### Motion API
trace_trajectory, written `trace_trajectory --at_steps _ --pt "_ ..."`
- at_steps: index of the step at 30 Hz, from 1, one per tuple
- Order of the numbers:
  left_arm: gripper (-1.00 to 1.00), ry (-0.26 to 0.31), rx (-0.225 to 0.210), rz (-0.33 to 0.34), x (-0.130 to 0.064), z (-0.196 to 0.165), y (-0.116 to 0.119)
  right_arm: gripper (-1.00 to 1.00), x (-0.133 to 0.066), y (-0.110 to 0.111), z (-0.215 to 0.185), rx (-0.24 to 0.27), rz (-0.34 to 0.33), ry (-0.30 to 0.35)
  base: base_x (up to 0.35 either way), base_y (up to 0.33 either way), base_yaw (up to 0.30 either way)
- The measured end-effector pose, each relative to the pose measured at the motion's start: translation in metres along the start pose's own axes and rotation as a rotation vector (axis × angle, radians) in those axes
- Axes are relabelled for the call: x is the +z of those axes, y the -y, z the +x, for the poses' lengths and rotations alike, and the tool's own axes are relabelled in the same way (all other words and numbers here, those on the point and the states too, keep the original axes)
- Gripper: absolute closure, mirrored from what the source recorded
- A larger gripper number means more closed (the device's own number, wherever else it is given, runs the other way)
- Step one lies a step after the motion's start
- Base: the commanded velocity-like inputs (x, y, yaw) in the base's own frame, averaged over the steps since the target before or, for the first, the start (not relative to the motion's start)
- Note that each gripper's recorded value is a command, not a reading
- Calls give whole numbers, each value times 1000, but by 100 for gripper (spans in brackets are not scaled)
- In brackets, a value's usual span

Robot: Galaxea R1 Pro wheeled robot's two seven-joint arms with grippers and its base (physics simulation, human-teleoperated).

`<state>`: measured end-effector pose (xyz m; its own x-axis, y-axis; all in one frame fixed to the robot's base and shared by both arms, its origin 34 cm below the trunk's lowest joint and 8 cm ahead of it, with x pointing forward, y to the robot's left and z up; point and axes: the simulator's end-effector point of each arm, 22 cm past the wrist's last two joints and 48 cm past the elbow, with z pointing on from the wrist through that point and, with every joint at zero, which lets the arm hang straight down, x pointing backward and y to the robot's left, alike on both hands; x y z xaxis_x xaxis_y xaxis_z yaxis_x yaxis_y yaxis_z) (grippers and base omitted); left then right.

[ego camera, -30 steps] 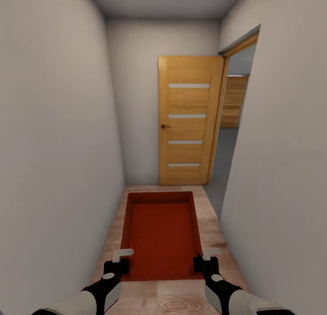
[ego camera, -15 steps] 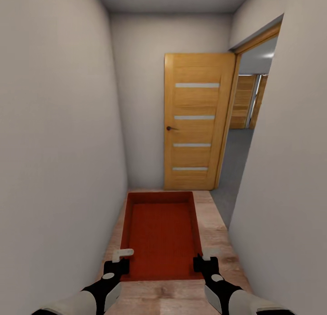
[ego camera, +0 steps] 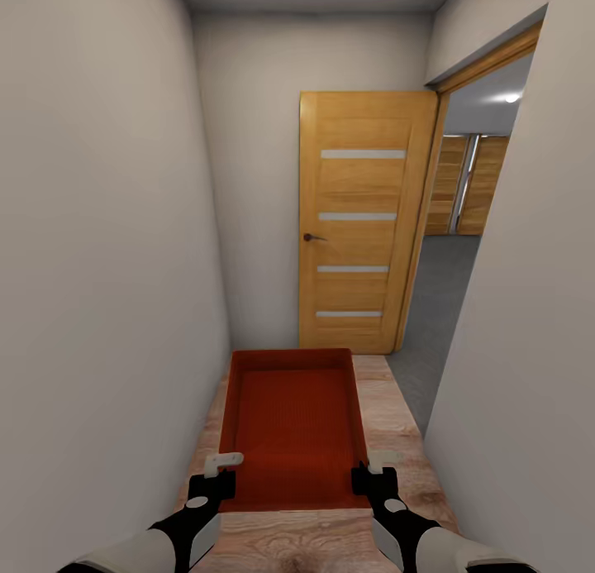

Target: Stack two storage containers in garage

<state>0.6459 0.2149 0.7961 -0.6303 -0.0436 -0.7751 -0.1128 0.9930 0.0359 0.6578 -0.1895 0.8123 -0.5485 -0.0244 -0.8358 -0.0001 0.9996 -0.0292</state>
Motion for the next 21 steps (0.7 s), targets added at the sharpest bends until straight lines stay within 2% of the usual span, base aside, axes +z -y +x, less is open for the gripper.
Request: trace_trajectory --at_steps 21 --pt "100 0 1 0 0 0 0 100 0 0 0 0 0 0 326 0 0"
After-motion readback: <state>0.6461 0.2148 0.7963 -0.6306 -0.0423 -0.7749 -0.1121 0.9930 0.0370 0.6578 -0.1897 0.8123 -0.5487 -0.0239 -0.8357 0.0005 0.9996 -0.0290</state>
